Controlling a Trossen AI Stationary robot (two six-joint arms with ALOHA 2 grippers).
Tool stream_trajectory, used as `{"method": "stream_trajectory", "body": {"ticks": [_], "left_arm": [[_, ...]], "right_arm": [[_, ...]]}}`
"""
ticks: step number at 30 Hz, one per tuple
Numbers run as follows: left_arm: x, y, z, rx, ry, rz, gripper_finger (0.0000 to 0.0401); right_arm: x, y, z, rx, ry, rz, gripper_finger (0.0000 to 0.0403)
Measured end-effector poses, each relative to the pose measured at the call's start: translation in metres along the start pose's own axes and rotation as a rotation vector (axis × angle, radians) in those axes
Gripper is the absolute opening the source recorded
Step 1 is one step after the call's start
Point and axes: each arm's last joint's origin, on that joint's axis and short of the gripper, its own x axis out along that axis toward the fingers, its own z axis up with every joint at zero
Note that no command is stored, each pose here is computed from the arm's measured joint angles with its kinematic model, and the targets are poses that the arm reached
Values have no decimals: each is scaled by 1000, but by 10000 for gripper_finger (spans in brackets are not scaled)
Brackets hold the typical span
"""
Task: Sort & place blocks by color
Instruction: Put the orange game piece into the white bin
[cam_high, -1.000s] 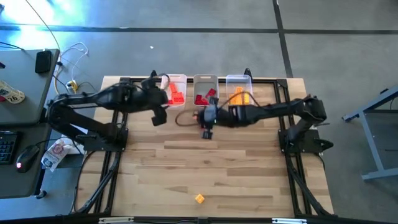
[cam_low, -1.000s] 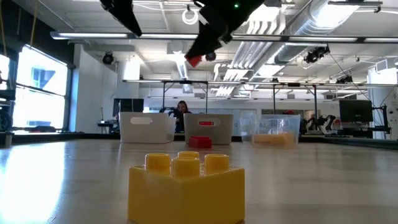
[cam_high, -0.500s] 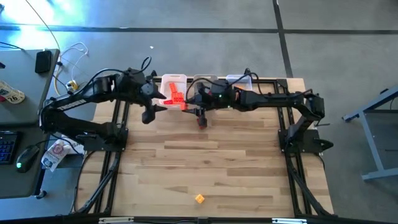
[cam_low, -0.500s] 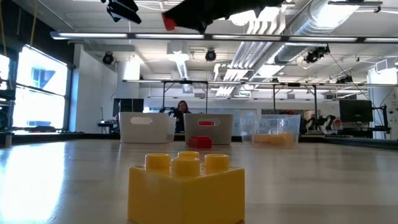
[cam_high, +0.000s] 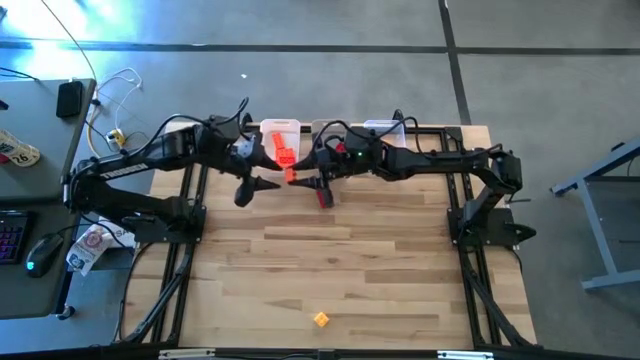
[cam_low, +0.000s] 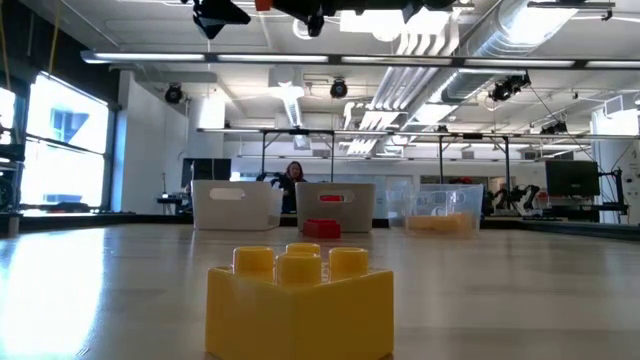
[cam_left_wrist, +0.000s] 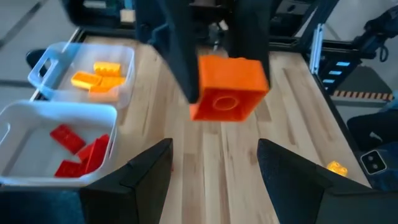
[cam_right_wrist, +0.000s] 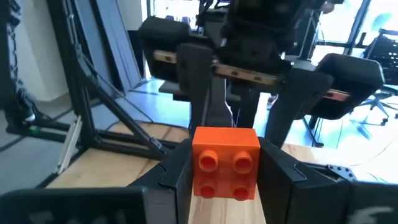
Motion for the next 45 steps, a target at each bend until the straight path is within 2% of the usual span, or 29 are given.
{"method": "stream_trajectory", "body": {"ticks": [6,9,12,25,32,45], "left_arm": [[4,-4,6,33,-70,-13,223],[4,-4,11,8,-113,31,223],[5,-4,13,6,-131,82,223],[4,-5,14,35,-140,84,219],[4,-5,14,35,-141,87,185],[4,-3,14,29,-144,127,93]], "right_arm": [[0,-3,1,8,-5,-88,114],[0,-3,2,32,-7,-113,114],[-1,-4,2,39,-15,-122,114],[-1,-4,5,169,-50,-118,114],[-1,-4,6,203,-62,-103,114],[-1,-3,8,243,-82,-56,114]]}}
